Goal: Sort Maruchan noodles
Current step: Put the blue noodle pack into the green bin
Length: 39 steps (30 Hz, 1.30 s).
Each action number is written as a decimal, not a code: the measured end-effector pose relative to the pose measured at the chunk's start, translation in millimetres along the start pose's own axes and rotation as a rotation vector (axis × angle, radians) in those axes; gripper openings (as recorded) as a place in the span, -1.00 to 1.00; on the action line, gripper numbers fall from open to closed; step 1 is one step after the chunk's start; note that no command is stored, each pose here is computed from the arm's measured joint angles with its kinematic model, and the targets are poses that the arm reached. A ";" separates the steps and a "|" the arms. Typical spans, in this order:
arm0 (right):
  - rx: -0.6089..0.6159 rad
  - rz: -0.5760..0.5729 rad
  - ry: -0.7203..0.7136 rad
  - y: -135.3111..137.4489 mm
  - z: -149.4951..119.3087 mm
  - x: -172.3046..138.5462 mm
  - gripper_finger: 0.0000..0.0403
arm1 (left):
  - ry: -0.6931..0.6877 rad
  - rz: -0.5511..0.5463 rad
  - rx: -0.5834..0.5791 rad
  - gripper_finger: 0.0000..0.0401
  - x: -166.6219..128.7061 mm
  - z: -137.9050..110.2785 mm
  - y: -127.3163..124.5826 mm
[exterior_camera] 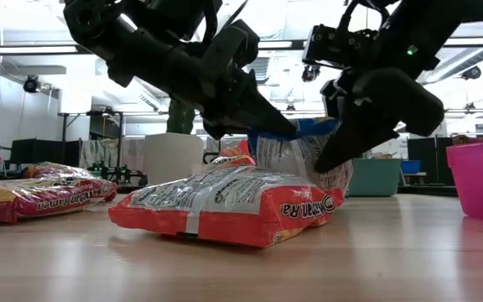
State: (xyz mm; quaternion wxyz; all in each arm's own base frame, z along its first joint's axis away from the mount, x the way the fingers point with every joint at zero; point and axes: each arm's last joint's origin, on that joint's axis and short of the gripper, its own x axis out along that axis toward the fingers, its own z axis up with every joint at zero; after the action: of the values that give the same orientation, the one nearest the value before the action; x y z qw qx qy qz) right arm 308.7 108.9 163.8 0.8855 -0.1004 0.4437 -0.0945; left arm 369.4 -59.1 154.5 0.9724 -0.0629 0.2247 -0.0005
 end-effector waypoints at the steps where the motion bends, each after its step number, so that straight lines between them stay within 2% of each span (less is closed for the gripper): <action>1: 0.001 -0.002 0.009 0.0 1.2 -0.5 0.01 | -0.002 -0.001 0.000 -1.00 0.0 0.2 -0.1; 8: 0.013 0.003 0.018 -2.1 8.1 -8.2 -0.61 | -0.015 -0.046 0.025 -0.81 -6.9 8.6 -2.2; 13: 0.014 0.063 0.044 -5.2 15.3 -20.0 -0.92 | 0.024 -0.057 0.154 -0.57 -29.5 23.7 -3.2; 17: 0.018 0.059 0.054 -10.5 26.5 -32.0 -0.95 | 0.075 -0.054 0.274 -0.42 -58.0 37.6 -2.3; 24: -0.009 -0.029 0.163 -38.0 50.6 -56.5 -0.95 | -0.008 -0.025 0.444 -0.34 -108.9 68.8 -0.7; 29: -0.037 -0.270 0.327 -82.8 63.2 -85.1 -0.95 | -0.085 0.028 0.511 -0.35 -139.8 85.8 2.4; 34: 0.068 -0.514 0.470 -133.1 65.8 -116.7 -0.96 | -0.115 0.043 0.511 -0.36 -157.4 89.4 4.7; 39: 0.230 -0.580 0.424 -187.1 65.0 -122.6 -0.96 | -0.099 0.077 0.550 -0.37 -160.4 77.0 9.9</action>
State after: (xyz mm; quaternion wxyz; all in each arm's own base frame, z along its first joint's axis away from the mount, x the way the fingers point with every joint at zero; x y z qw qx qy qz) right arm 274.3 -33.6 344.9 0.7158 -0.0999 0.5568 -0.4093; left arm 258.6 -35.1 291.9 0.9621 0.2119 0.1704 -0.0215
